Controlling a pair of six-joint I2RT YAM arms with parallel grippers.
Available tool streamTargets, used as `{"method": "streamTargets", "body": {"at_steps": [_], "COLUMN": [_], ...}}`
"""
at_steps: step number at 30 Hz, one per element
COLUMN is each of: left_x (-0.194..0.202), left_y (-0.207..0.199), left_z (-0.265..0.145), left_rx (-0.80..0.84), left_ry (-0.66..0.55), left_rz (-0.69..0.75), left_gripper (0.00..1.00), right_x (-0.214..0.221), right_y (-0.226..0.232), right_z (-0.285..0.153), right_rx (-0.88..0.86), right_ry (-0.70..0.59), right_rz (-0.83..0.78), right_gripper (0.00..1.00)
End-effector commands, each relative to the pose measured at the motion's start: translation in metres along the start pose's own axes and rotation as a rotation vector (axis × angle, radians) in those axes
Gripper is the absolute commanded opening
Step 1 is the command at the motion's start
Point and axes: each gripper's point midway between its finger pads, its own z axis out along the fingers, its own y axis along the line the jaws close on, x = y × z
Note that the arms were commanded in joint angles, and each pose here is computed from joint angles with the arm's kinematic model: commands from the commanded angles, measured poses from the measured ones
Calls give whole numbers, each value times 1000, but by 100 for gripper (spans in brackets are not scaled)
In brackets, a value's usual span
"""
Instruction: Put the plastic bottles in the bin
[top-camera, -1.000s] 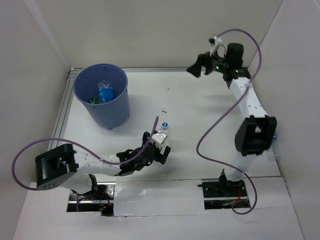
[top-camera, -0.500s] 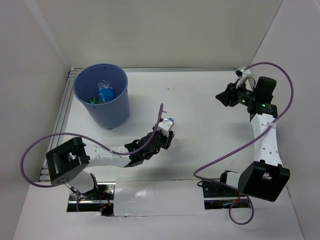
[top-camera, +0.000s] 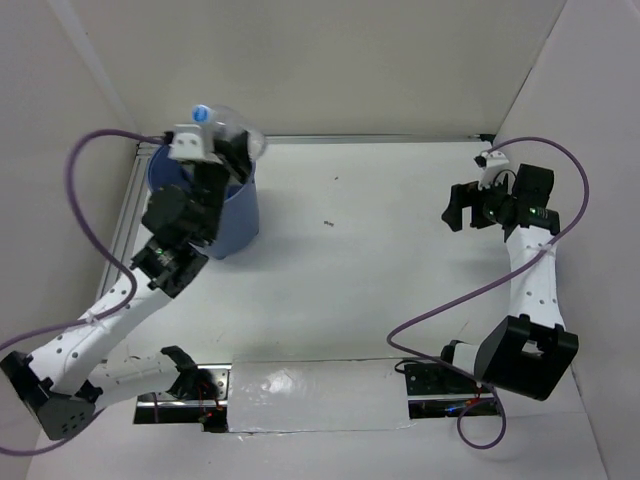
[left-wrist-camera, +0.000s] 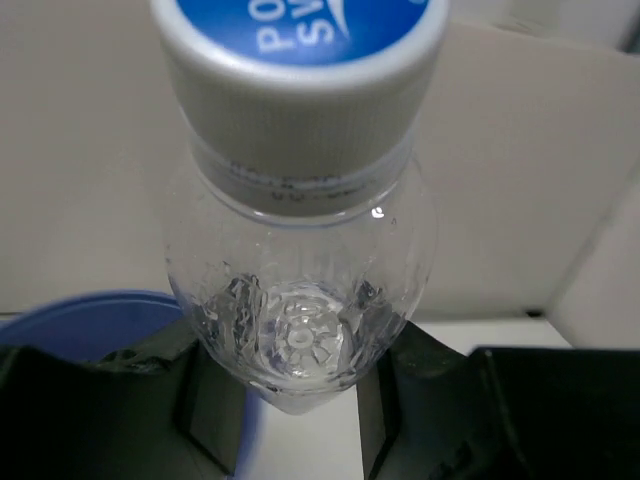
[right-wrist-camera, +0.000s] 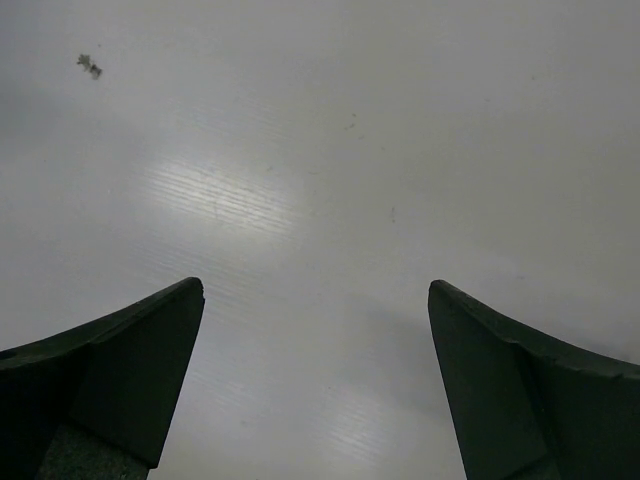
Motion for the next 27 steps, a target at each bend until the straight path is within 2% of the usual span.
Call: {"method": "streamTargets", "body": {"at_steps": [1,3,7,9,10,11,12,13,17,22,24,25,27], "left_x": [-8,-12,16,35,48,54,59,63,46,6,3,18,27], "left_y": [64,106,156,172,170,177,177,175,156,78,45,21,-1], "left_z": [8,9,0,-3,-3,-7,-6,-6,-1,-7,-14,-21,-31], "left_rx": [-196,-311,-451,-482,-475,-493,-497,-490,-424,-130,10,80,143], "left_ry": [13,16,134,187,219,247,267,282,252,206,211,244,262], "left_rz": [109,149,161,165,149,152,146,140,107,25,-1,-10,-12], "left_gripper": [0,0,1,30,49,70,99,100,100,100,100,100,100], "right_x": [10,9,15,24,26,32,38,42,86,135,170,178,188], "right_y": [-10,-13,-47,-58,-69,-77,-85,-100,-129,-151,-155,-157,-162], "right_z": [-10,-14,-27,-31,-40,-41,-42,-55,-64,-81,-91,-93,-98], "right_rx": [44,73,268,324,397,433,474,577,748,844,865,878,906], "right_ry": [34,35,125,190,220,252,287,325,484,614,705,723,726], "right_rz": [-14,-21,-3,12,10,14,17,2,-39,-50,-55,-65,-92], "right_gripper": [100,100,100,100,100,100,100,100,100,100,100,100,100]}}
